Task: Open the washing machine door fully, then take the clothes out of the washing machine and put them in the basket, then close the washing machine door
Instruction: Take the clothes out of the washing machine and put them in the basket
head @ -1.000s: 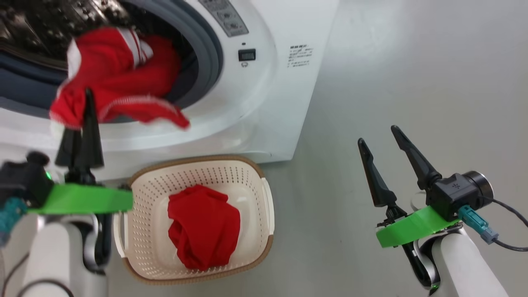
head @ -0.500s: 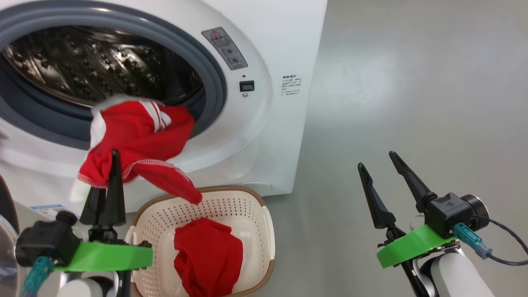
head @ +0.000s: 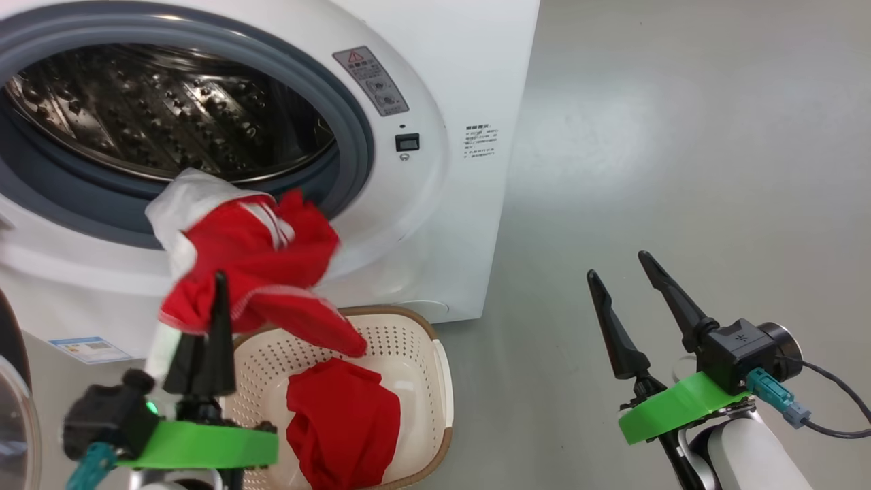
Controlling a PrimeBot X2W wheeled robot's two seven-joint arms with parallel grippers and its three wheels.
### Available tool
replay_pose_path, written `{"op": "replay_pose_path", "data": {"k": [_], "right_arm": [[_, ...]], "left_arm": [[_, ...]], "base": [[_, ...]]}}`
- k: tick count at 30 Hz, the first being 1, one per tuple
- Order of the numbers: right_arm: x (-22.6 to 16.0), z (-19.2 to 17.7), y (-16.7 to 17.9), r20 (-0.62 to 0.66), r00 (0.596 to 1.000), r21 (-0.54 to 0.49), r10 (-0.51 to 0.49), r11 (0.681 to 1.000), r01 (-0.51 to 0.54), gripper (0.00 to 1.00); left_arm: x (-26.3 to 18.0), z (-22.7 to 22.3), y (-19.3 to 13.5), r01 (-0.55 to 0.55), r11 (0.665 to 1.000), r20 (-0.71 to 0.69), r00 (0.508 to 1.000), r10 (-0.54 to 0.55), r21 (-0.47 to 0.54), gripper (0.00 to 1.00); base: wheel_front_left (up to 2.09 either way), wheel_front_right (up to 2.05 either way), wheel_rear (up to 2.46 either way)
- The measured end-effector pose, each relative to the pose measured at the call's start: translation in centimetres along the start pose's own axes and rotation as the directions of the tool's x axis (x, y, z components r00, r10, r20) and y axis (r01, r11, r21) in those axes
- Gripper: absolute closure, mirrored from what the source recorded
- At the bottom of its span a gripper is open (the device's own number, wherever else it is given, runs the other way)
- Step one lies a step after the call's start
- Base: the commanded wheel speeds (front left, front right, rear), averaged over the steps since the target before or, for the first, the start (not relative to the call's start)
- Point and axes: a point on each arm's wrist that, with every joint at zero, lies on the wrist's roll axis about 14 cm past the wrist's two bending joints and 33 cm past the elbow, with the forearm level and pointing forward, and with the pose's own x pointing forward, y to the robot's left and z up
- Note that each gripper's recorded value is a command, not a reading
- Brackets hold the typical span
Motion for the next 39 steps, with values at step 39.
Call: {"op": "replay_pose_path", "data": {"k": [39], "right_arm": [[2.9, -7.3, -2.9, -0.164, 0.985, 0.033, -0.051, 0.998, 0.057, 0.00]], "left_arm": [[-4.1, -28.3, 1.7, -0.181, 0.982, -0.798, 0.598, 0.070, -0.050, 1.00]], "base": [[0.00, 0.00, 0.00]]}}
